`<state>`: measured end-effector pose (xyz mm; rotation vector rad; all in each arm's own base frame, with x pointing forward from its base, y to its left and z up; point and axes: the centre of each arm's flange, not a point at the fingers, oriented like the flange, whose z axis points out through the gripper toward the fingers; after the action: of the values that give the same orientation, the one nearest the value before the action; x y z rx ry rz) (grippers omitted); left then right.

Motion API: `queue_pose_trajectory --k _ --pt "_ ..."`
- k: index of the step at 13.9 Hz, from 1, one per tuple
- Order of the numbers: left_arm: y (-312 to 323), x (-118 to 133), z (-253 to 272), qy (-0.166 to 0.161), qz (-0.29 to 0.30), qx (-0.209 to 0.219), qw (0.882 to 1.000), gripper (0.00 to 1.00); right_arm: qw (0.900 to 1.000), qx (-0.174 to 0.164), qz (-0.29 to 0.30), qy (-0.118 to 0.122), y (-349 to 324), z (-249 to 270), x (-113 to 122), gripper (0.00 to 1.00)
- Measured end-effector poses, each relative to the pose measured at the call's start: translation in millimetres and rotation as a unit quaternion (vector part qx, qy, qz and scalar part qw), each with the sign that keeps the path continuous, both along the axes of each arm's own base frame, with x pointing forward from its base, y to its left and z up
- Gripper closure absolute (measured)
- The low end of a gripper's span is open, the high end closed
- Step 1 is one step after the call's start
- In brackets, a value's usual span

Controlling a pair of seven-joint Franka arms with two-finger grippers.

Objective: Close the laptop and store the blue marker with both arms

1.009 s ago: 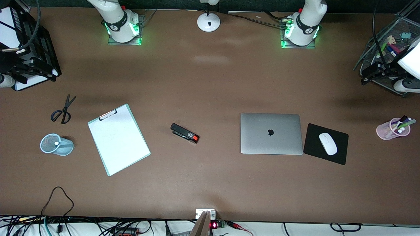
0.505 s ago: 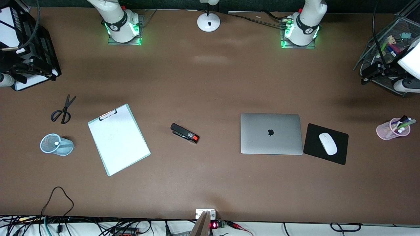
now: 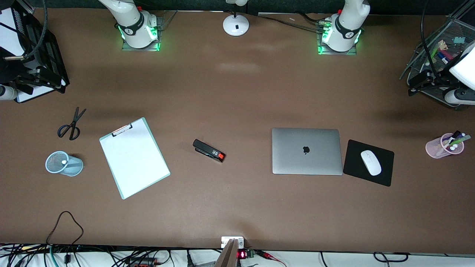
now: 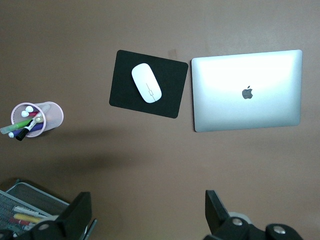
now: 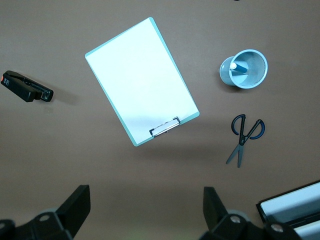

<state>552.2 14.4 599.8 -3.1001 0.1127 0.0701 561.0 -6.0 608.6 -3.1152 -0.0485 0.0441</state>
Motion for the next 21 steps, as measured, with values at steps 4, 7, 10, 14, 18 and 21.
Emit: queue_pose_trajectory --k 4,7,10,14,18,21 --pt "0.0 0.0 0.0 0.0 0.0 0.0 1.0 0.0 1.0 -0.004 -0.018 -0.008 -0.8 5.6 -1.6 0.0" --pt "0.0 0.0 0.3 0.0 0.0 0.0 1.0 0.0 1.0 -0.005 -0.024 -0.014 -1.2 13.0 -5.6 0.0" --pt "0.0 0.1 0.7 -0.001 0.0 0.0 1.0 0.0 1.0 -0.006 -0.025 -0.015 -2.0 14.7 -6.8 0.0" --pt "0.0 0.1 0.9 -0.001 0.0 0.0 1.0 0.0 1.0 -0.006 -0.025 -0.016 -2.0 14.5 -6.9 0.0" --pt "0.0 0.1 0.9 -0.001 0.0 0.0 1.0 0.0 0.999 -0.007 -0.022 -0.026 -2.9 8.4 -4.6 0.0" --pt "0.0 0.1 0.9 -0.001 0.0 0.0 1.0 0.0 0.999 -0.008 -0.022 -0.032 -3.3 5.6 -8.9 0.0"
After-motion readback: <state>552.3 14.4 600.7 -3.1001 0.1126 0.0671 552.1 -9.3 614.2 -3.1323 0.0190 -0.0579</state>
